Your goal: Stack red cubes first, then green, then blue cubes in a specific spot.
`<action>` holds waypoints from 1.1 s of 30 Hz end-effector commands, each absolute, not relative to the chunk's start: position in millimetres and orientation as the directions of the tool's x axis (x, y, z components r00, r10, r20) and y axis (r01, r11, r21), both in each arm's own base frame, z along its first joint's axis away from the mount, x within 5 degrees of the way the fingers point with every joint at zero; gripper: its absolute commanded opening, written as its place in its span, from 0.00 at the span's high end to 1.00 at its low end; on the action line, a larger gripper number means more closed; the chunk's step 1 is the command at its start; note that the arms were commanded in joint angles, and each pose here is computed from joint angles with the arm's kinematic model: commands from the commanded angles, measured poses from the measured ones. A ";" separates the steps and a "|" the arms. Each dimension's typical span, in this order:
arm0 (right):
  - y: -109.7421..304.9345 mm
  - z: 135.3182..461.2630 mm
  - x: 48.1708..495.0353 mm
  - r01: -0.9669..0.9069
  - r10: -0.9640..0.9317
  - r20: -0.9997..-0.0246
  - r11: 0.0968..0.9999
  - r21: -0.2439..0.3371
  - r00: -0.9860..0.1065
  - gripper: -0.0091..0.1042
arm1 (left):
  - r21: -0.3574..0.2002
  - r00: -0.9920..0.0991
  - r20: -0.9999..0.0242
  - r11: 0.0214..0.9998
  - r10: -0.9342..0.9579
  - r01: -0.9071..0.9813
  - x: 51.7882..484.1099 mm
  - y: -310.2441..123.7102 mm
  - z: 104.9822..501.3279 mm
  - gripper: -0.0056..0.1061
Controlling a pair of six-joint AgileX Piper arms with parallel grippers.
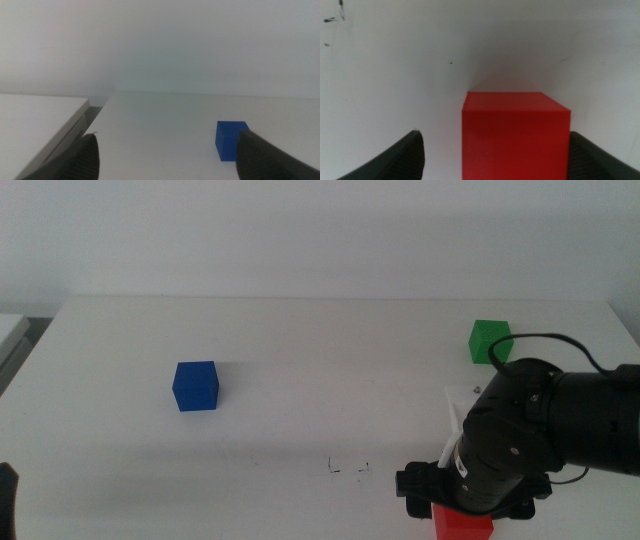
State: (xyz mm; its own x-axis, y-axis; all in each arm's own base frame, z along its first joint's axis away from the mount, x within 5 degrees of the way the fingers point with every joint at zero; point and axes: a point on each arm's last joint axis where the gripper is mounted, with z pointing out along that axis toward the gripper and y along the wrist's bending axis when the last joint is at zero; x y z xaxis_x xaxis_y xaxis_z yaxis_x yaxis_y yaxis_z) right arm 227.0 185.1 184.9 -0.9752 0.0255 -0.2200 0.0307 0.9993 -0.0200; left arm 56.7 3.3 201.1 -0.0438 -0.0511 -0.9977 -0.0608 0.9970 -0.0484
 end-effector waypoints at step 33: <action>244.2 264.1 287.0 -0.046 -0.055 -0.385 0.998 -0.031 -0.921 0.94 | -0.056 -0.024 -0.998 0.997 -0.057 -0.060 56.3 3.3 202.8 0.11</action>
State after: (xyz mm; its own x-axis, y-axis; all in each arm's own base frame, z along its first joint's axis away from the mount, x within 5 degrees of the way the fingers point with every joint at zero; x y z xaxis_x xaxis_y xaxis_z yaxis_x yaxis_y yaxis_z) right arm 275.4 232.0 265.1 -0.9233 -0.0204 -0.3836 -0.0193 0.9998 -0.0068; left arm 56.7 3.3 201.1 -0.0438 -0.0511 -0.9977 -0.0608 0.9970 -0.0484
